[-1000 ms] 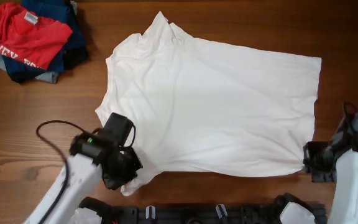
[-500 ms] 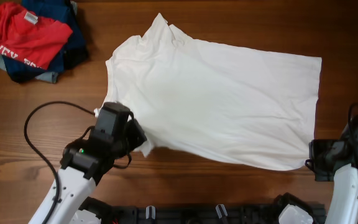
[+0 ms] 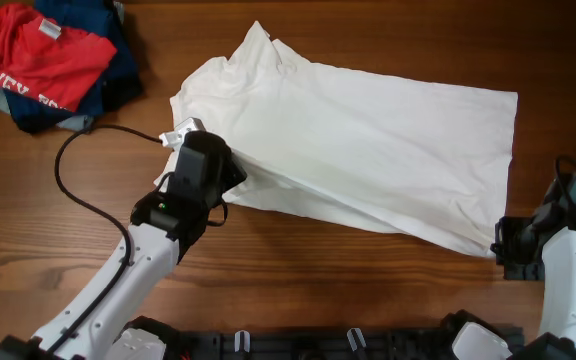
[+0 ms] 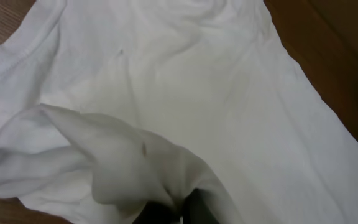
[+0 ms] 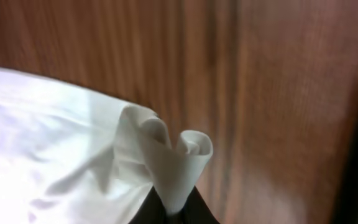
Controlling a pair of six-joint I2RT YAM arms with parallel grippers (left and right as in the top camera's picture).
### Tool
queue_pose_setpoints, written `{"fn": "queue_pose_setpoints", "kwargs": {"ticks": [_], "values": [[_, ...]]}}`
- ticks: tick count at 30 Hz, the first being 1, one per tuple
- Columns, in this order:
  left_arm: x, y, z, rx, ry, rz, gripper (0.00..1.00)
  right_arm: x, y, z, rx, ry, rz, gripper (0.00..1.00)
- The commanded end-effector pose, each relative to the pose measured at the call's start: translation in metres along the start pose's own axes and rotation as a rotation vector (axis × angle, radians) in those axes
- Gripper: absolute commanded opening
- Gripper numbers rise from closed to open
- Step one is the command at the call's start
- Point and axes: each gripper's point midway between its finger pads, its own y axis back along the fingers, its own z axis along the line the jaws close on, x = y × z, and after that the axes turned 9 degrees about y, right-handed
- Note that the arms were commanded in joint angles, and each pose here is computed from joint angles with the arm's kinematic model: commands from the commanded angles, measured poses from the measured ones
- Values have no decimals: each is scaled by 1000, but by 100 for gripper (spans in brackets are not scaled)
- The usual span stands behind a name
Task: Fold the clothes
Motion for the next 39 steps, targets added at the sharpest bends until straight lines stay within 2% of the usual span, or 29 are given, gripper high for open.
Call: {"fn": "queue_pose_setpoints", "kwargs": {"ticks": [1,12,15,17,18,20,21,22,23,24,28,31,32,36,37,38,39], "values": [[-17,-12,5,-55,-23,-92,4,-9,-6,19,-71,-16,-20,6],[-19,-42,2,-47,-19,-124,5,-13,-13,81,-273,43,-22,6],[-23,-46,0,-40,-15,-149,9,-8,-17,101,-312,96,-35,14],[-27,-47,-1,-39,-12,-170,10,-6,-18,114,-340,128,-48,25],[-29,-47,-2,-35,-10,-183,14,-4,-18,120,-356,159,-57,36],[-34,-48,-5,-29,-6,-209,39,-3,-15,129,-382,215,-77,50],[-37,-47,-4,-34,-5,-224,62,-4,-12,131,-393,238,-90,63],[-41,-46,-4,-36,-34,-242,76,-6,-9,133,-399,264,-102,99],[-44,-44,-7,-33,-73,-249,91,-9,-2,137,-414,320,-120,99],[-47,-43,-8,-35,-109,-252,99,-11,6,141,-430,371,-134,99],[-61,-26,-14,-56,-164,-254,100,-19,46,147,-456,513,-181,99],[-50,-9,-16,-62,-180,-159,98,-1,72,145,-503,647,-126,99],[-36,-7,-9,-76,-190,-83,84,13,71,140,-514,688,-64,79],[-12,-18,15,-156,-226,33,56,34,43,118,-424,729,44,56],[-3,-23,17,-152,-264,77,47,40,35,113,-404,734,74,49],[11,-32,21,-148,-311,147,32,50,19,104,-363,738,126,38],[17,-39,26,-164,-315,171,24,54,13,101,-349,736,143,31]]}}
